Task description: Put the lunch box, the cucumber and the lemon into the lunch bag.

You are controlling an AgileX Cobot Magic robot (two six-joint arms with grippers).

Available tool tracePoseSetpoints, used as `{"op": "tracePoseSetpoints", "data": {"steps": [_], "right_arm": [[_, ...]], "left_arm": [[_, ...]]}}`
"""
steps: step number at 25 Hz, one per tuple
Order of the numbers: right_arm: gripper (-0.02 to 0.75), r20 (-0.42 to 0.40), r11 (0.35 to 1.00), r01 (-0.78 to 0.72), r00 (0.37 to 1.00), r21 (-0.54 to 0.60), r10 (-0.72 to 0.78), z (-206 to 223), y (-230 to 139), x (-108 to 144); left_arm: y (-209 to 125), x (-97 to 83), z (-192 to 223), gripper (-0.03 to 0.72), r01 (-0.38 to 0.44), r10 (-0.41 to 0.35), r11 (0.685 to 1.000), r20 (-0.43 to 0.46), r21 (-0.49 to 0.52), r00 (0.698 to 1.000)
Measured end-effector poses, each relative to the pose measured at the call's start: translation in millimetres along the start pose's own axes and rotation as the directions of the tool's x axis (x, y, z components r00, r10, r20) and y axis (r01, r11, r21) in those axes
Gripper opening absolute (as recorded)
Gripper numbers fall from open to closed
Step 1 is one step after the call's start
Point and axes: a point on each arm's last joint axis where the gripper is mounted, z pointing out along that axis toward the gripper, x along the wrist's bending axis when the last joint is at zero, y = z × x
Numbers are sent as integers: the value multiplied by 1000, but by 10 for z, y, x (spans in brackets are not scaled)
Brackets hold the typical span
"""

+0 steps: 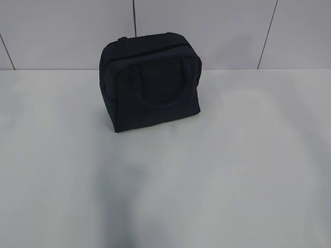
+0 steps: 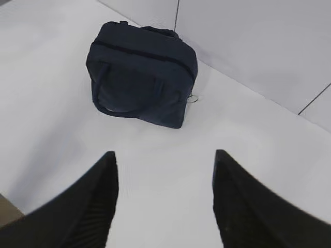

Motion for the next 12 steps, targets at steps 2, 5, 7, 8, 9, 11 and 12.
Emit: {"op": "tracePoseSetpoints", "data": {"steps": [2, 5, 7, 8, 9, 11, 12], "right_arm": [[437, 4, 998, -61, 998, -5, 61, -79, -57, 70], [437, 24, 993, -118, 993, 9, 117, -145, -165, 136], [437, 48, 990, -140, 989, 32, 138, -169, -263, 169], [437, 63, 988, -150, 987, 44, 147, -179, -310, 179], [437, 78, 986, -156, 985, 57, 151, -194, -365, 196], [437, 104, 983, -167, 982, 74, 159, -233, -466, 238], [437, 119, 983, -164, 981, 78, 154, -265, -511, 260]], "left_arm": [[-27, 6, -24, 412, 14, -14, 1000, -5, 19, 1000], [-63, 9, -65, 412, 40, -40, 999, -9, 28, 999], [-127, -1, -80, 413, 62, -62, 998, -9, 32, 998], [-181, -13, -65, 413, 68, -67, 997, -8, 45, 998], [-235, -25, -53, 413, 71, -71, 996, -7, 53, 997], [-364, -52, -38, 413, 87, -86, 995, -6, 52, 996], [-445, -74, -18, 413, 101, -101, 994, -2, 51, 995]]}}
